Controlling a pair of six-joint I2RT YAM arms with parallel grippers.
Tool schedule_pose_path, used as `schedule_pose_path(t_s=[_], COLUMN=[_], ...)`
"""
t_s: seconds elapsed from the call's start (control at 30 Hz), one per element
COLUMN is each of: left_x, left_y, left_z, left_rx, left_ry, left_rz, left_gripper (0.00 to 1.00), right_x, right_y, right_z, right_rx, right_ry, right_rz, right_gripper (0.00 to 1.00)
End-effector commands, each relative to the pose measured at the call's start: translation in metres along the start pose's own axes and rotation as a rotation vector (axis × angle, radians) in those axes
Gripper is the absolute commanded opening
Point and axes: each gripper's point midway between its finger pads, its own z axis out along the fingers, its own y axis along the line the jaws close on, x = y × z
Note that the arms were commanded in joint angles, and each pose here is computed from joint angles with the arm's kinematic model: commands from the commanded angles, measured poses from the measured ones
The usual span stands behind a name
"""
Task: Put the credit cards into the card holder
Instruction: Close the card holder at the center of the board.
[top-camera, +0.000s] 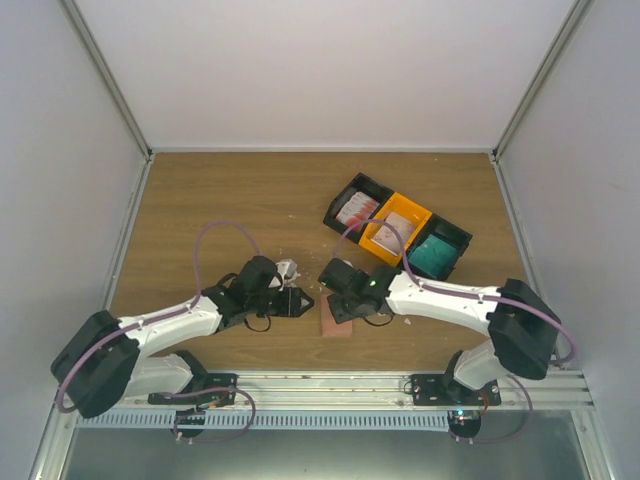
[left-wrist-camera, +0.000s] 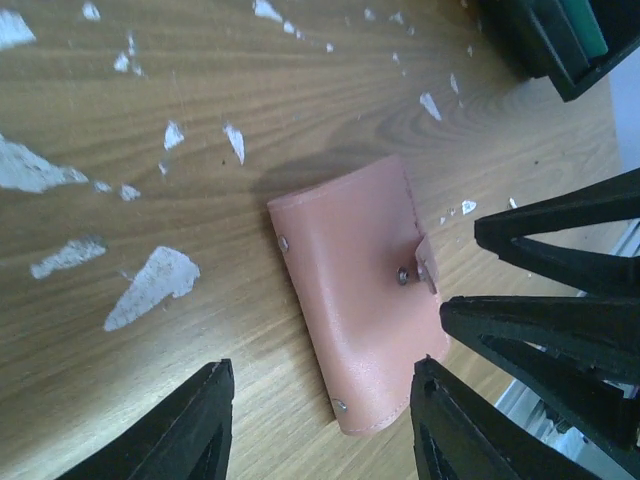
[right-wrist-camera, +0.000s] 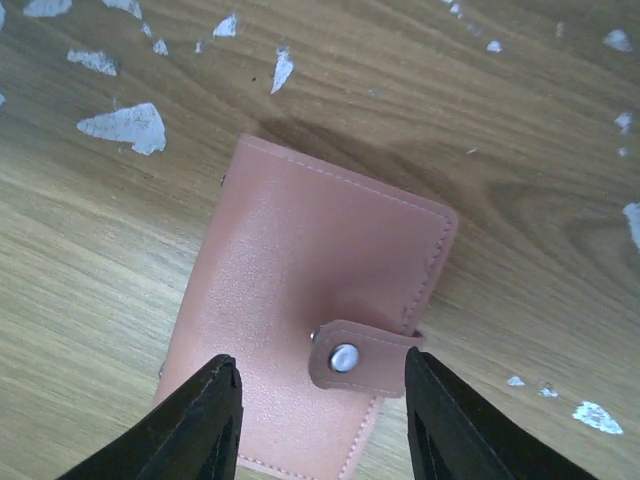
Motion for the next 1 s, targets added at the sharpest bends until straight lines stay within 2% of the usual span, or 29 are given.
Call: schedule_pose_path(t_s=[0.0,0.23,0.5,0.63,0.8,0.97], left_x=[-0.002,0.007,0.013,0.014,0.015,0.016], left_y=[-0.015,-0.009,-0.004,-0.003,-0.001,-0.002], left_z=[0.01,0.019,0.022,0.023,0.024,0.026], left_rx=[0.115,0.123,0.117,0.113,0.111,0.119], left_ry=[0.004,0.036,0.05,0.052,0.057,0.066], left_rz=[-0.022,-0.032,-0.032,-0.033,-0.036,-0.038], left_gripper=[0.51,0.5,0.49,0.49,0.49,0.49], right_x=[0.002,0.004,0.007,0.007,0.005,0.003], right_y=[0.009,0.009,0.009,0.008,0.007,0.007], right_z=[0.005,0.016,0.021,0.02,0.018,0.017], right_rx=[0.017,0.048,0.057,0.062,0.069,0.068], right_ry=[0.033,0.066,0.093,0.09,0.077,0.067], right_rz=[0.0,0.011,0.011,0.021,0.032,0.034], right_gripper=[0.41,0.27,0.21,0.1,0.02,0.01])
